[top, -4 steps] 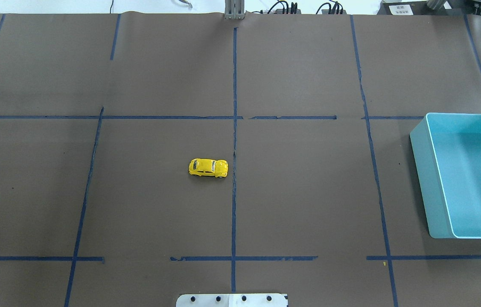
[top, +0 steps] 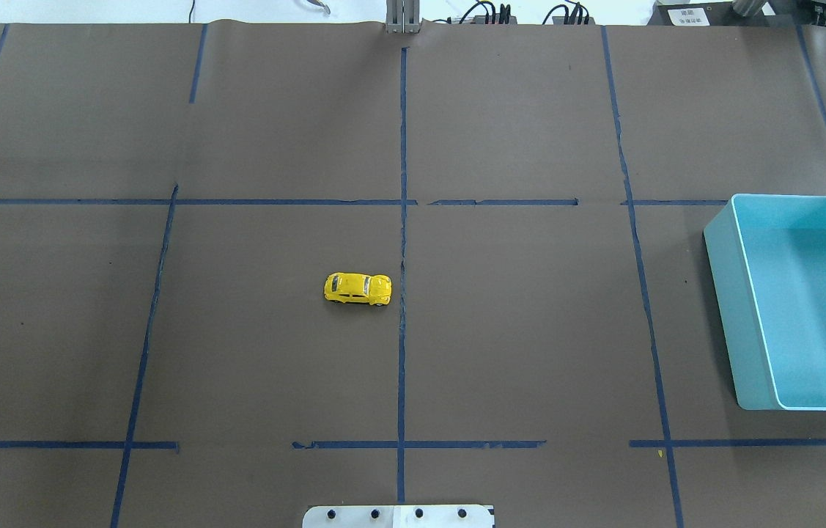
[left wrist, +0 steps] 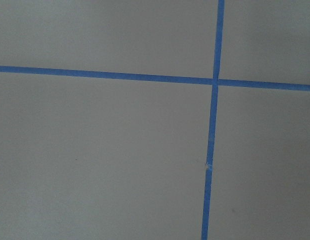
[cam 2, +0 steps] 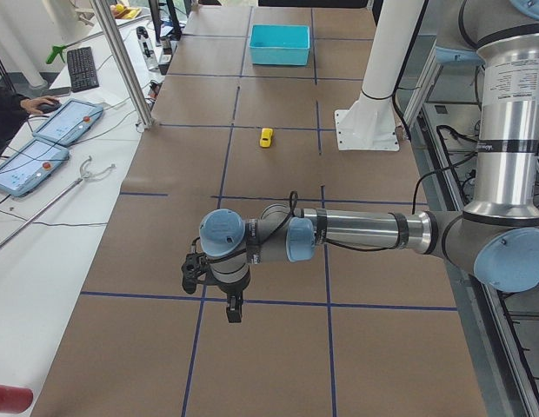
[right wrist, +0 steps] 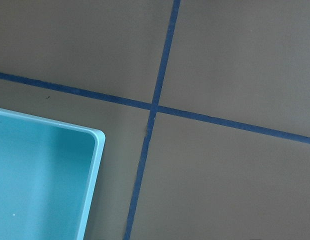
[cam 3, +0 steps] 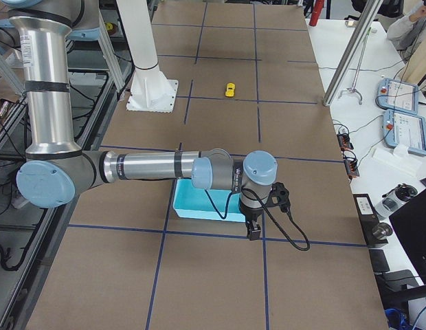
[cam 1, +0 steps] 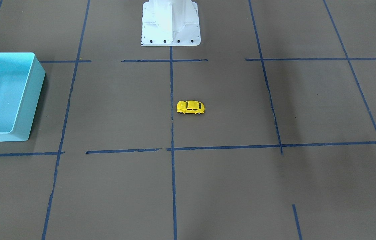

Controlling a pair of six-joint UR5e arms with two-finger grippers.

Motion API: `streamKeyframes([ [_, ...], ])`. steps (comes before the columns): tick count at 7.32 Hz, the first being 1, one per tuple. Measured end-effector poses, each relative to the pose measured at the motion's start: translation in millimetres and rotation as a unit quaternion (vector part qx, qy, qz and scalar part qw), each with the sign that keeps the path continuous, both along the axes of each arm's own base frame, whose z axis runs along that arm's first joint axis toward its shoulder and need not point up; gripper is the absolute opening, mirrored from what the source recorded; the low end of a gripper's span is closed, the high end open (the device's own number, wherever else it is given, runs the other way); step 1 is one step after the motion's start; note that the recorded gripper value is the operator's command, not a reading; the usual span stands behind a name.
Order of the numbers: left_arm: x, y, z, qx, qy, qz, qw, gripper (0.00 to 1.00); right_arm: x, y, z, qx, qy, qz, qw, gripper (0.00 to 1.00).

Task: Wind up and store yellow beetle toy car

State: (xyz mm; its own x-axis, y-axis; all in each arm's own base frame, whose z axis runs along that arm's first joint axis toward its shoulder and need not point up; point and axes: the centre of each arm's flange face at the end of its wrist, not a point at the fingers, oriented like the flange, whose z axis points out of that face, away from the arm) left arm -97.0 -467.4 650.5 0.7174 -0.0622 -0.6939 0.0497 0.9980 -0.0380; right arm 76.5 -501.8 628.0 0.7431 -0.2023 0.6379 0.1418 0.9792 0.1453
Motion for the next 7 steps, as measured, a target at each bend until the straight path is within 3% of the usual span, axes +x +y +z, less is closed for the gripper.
streamKeyframes([
  [7, -0.8, -0.1, 0.5, 0.000, -0.006, 0.000, 1.0000, 1.00, 0.0, 0.0, 0.0, 0.000, 0.000, 0.000, 1.0000, 1.00],
])
